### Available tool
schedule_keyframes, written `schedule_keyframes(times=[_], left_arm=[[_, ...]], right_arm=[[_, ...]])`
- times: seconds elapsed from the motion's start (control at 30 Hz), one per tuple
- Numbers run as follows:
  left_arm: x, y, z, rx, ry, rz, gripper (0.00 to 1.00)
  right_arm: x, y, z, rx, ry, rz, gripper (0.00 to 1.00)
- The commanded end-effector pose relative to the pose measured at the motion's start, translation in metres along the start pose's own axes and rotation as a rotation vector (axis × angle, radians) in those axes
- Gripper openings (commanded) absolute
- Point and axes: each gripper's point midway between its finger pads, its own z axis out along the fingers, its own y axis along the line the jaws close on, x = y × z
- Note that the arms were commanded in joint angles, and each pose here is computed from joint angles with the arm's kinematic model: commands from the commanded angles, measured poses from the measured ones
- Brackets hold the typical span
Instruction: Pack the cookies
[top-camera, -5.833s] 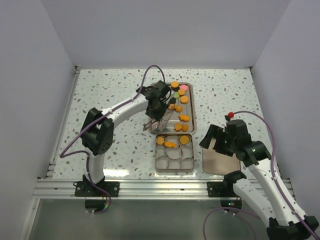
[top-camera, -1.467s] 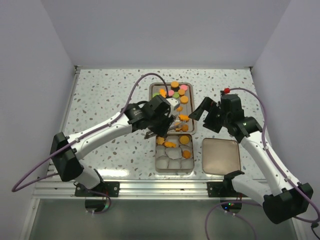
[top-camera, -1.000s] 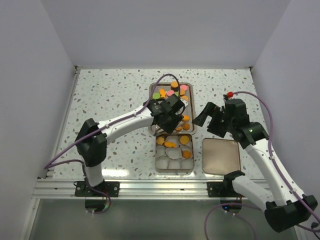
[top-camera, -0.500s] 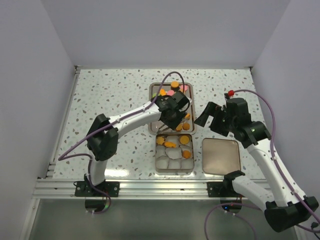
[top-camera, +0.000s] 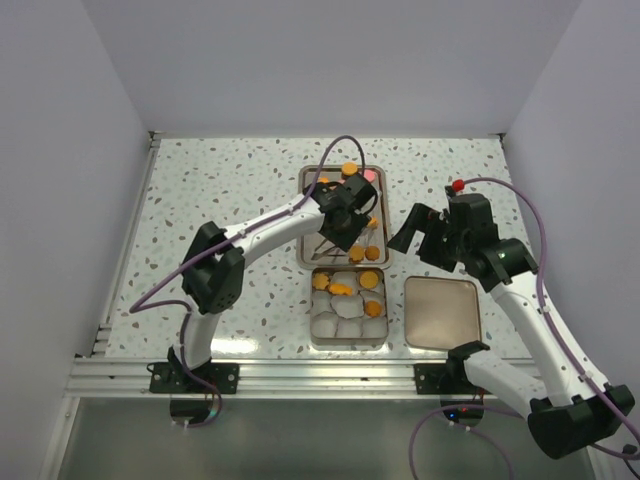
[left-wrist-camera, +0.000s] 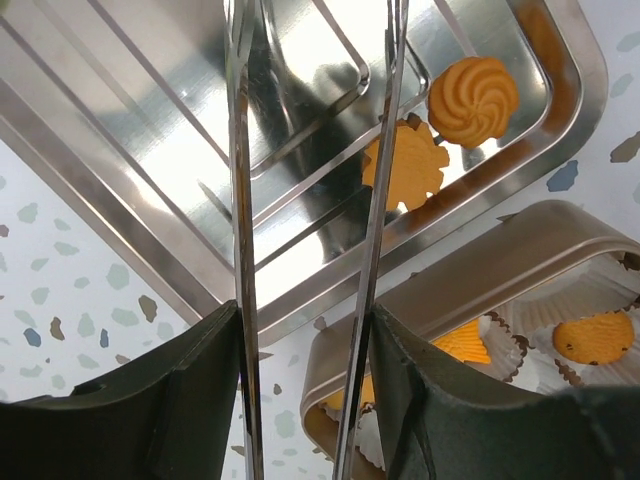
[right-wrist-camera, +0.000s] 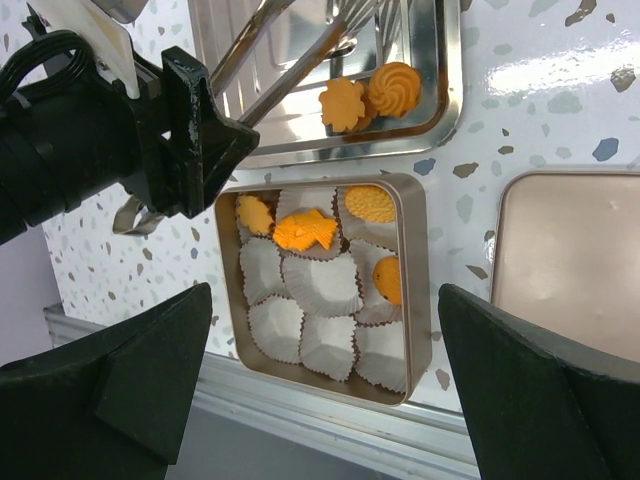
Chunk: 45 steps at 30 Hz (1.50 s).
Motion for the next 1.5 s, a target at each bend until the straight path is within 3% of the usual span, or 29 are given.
schedule_keyframes(times=[0.0, 0.37, 0.77, 1.47], left_arm=[[-0.016, 0.018, -0.023, -0.051, -0.062, 0.004, 0.56], [-0.025, -0.001, -0.004, 0.038, -0.069, -0.007, 0.60], [-0.019, -0.004, 0.004, 0.051, -0.047, 0.002, 0.39], [-0.021, 0.021, -0.091, 0.008, -0.187, -0.098, 0.37]], right_arm=[[-0.016, 0.008, -0.007, -0.017, -0.051, -0.021, 0.99], [-0.015, 0.005, -0.010, -0.005, -0.055, -0.019, 0.99], [-0.013, 0.002, -0.013, 0.003, -0.059, -0.008, 0.99], [-0.002, 0.009, -0.002, -0.059, -0.022, 0.047, 0.99]])
